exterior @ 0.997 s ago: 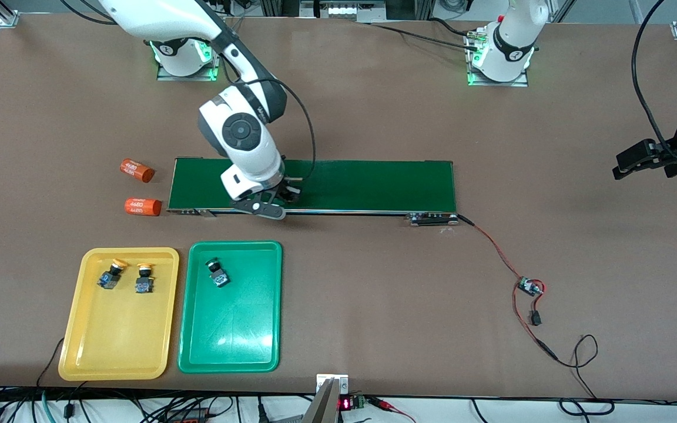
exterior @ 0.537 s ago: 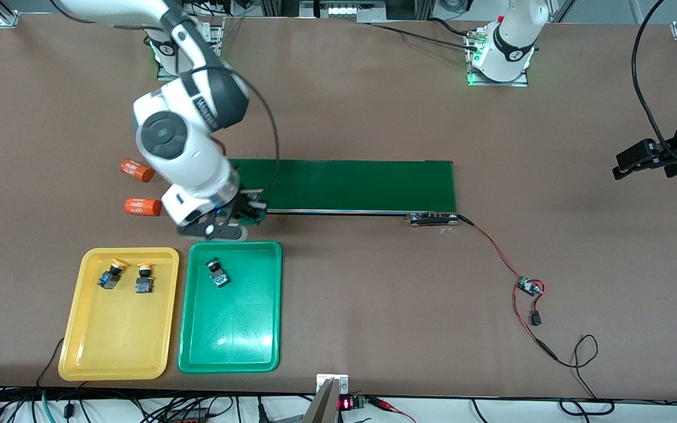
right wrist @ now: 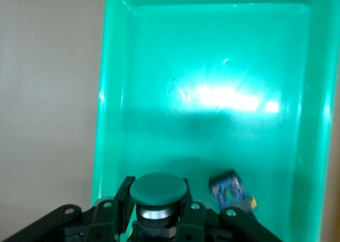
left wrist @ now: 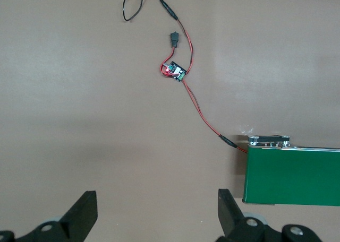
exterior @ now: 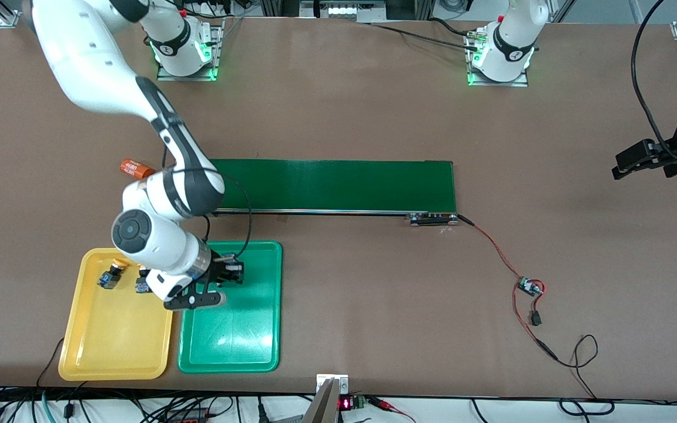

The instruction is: Sort buttons by color to trays

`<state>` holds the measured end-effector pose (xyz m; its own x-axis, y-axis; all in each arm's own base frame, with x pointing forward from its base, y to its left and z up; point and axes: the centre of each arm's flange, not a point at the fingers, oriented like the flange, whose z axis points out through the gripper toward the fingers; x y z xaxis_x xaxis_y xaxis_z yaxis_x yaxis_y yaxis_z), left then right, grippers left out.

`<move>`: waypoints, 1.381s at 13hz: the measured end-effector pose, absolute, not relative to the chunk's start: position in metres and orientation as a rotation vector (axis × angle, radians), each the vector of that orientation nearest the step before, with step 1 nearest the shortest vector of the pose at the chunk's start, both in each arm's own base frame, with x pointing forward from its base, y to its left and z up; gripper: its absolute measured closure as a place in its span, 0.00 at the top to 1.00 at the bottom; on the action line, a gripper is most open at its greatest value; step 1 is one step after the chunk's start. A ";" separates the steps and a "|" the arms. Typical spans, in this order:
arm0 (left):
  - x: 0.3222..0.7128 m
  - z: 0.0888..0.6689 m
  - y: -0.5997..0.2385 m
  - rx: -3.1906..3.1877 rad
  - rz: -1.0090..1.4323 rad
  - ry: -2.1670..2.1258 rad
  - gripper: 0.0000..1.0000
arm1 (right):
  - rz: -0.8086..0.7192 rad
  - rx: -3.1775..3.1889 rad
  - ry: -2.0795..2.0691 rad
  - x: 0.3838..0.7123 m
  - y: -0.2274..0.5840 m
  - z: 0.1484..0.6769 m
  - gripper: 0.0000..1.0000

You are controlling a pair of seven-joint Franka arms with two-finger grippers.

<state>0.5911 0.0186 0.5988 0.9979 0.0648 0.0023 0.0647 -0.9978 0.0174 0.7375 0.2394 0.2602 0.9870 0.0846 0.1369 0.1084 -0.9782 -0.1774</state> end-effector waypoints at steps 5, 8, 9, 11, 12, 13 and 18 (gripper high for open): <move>0.592 0.598 0.019 3.123 0.012 0.101 1.00 | -0.205 -2.936 -0.165 0.740 0.240 0.231 0.44; 0.592 0.597 0.019 3.123 0.011 0.101 1.00 | -0.215 -2.934 -0.166 0.742 0.240 0.235 0.78; 0.592 0.597 0.019 3.123 0.011 0.101 1.00 | -0.222 -2.934 -0.164 0.743 0.238 0.238 0.89; 0.592 0.597 0.018 3.123 0.011 0.100 1.00 | -0.215 -2.948 -0.151 0.747 0.229 0.243 1.00; 0.592 0.597 0.018 3.123 0.011 0.100 1.00 | -0.187 -2.966 -0.139 0.749 0.219 0.250 1.00; 0.592 0.597 0.018 3.123 0.011 0.099 1.00 | -0.151 -2.988 -0.125 0.751 0.206 0.263 1.00; 0.594 0.593 0.013 3.123 0.045 0.086 1.00 | -0.023 -3.079 -0.023 0.734 0.130 0.407 1.00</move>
